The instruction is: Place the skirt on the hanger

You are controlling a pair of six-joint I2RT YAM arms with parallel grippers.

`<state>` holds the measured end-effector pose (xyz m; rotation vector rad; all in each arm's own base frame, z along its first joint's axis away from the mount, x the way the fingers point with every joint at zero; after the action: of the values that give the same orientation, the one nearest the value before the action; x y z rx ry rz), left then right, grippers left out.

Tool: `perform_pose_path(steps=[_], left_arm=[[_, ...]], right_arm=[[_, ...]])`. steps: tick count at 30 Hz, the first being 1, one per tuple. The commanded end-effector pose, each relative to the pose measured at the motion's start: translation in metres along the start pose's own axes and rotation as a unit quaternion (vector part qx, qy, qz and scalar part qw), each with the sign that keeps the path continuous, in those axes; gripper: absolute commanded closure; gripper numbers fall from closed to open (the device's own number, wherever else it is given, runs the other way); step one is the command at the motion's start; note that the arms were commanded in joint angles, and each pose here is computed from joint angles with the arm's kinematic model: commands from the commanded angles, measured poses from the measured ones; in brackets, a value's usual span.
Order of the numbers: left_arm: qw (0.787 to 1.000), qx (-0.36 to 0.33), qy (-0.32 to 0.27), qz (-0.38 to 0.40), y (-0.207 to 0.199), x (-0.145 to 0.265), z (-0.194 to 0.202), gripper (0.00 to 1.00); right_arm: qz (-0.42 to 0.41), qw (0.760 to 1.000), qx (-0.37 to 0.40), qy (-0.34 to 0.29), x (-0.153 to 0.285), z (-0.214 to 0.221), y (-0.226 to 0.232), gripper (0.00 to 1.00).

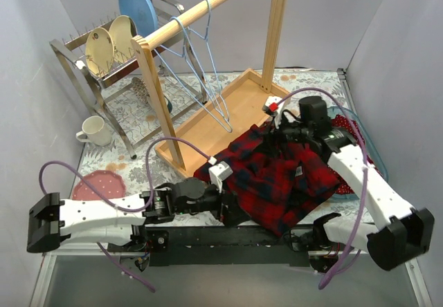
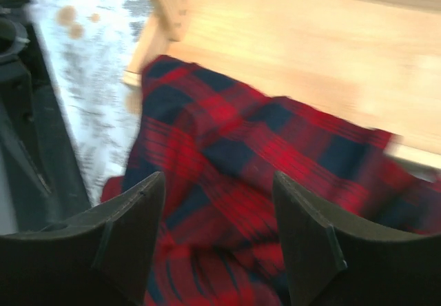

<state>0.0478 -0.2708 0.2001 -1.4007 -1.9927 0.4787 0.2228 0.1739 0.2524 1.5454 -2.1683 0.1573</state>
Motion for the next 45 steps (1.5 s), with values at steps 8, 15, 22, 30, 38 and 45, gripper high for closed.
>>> perform_pose_path(steps=[8, 15, 22, 30, 38, 45], left_arm=[[0.985, -0.071, 0.0, -0.156, -0.029, -0.081, 0.014, 0.02], [0.954, -0.118, 0.019, -0.275, -0.033, -0.122, 0.038, 0.02], [0.919, -0.163, 0.019, -0.359, -0.008, -0.146, 0.051, 0.02], [0.914, -0.15, 0.018, -0.376, 0.012, -0.166, 0.058, 0.02], [0.915, -0.123, -0.002, -0.383, 0.022, -0.148, 0.045, 0.19], [0.945, -0.069, -0.024, -0.319, 0.027, -0.12, 0.027, 0.25]], right_arm=[[0.167, 0.964, 0.123, 0.166, 0.125, 0.031, -0.019, 0.27], [0.138, 0.952, 0.141, 0.236, 0.143, 0.085, -0.025, 0.27], [0.085, 0.965, 0.142, 0.205, 0.118, 0.105, -0.036, 0.28], [0.027, 0.986, 0.064, 0.149, 0.089, 0.12, -0.04, 0.3], [-0.008, 0.992, 0.045, 0.117, 0.078, 0.119, -0.039, 0.52], [-0.068, 0.995, 0.042, 0.065, 0.066, 0.092, -0.019, 0.95]])
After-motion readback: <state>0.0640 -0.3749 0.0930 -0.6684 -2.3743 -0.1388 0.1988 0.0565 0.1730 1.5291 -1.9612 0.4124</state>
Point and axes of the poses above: each gripper's point midway between its finger pads, its own x axis back along the fingers, its own y axis along the line the jaws close on, z = x × y, the point moved 7 cm from there along x, back along the fingers
